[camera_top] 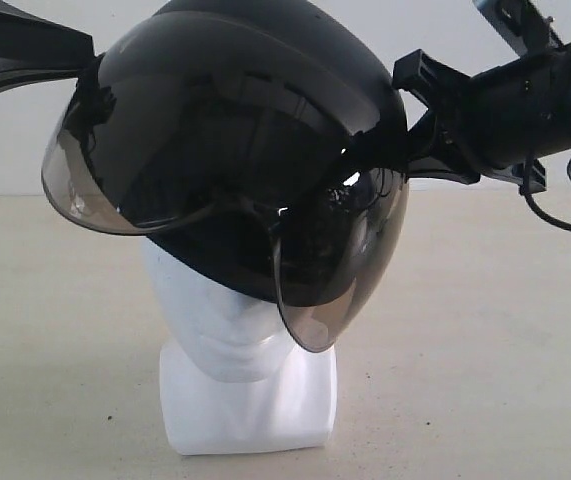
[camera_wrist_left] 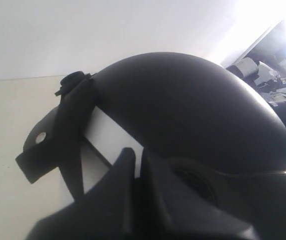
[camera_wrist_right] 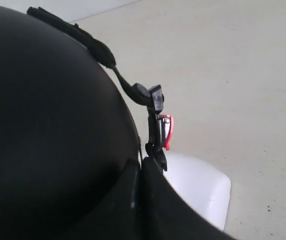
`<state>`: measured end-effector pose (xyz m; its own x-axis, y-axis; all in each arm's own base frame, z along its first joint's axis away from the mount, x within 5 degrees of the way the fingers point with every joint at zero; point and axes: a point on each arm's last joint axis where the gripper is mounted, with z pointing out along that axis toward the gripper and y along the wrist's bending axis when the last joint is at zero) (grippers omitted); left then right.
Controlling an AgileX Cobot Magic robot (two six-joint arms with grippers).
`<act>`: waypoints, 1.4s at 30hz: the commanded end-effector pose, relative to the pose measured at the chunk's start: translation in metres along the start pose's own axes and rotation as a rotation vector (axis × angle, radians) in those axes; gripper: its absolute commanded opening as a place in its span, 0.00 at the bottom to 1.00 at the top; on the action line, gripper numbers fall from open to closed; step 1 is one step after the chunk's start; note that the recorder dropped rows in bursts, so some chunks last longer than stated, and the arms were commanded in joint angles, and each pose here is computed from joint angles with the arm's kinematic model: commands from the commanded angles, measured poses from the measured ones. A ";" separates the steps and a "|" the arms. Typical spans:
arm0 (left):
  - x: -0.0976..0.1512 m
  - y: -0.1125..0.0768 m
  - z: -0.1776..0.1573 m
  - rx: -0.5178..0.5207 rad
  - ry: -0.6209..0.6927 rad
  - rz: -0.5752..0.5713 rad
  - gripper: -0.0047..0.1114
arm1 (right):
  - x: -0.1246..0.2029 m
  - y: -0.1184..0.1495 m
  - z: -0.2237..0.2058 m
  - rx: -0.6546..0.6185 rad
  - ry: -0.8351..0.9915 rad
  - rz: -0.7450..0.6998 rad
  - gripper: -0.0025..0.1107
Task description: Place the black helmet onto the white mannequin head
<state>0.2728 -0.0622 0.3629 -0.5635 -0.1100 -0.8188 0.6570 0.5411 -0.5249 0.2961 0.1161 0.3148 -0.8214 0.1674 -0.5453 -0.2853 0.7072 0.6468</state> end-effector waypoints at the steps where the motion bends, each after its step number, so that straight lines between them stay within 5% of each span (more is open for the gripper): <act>1: -0.002 -0.001 0.000 -0.008 -0.006 0.015 0.08 | 0.004 0.013 -0.010 -0.035 0.017 -0.054 0.02; 22: 0.006 0.015 0.011 0.030 0.050 -0.044 0.08 | 0.004 0.038 -0.037 -0.116 -0.051 -0.089 0.02; 34: 0.014 0.022 0.014 0.034 0.071 -0.051 0.08 | 0.004 0.054 -0.041 -0.297 -0.070 -0.114 0.02; 42: 0.019 0.022 0.014 0.044 0.081 -0.053 0.08 | 0.000 0.042 -0.043 -0.129 -0.122 -0.159 0.02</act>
<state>0.2883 -0.0602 0.3395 -0.6170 -0.1256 -0.7769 0.6248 0.5221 -0.5806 0.2674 0.1148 0.3737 -0.6777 0.2416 -0.6945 -0.4558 0.6031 0.6546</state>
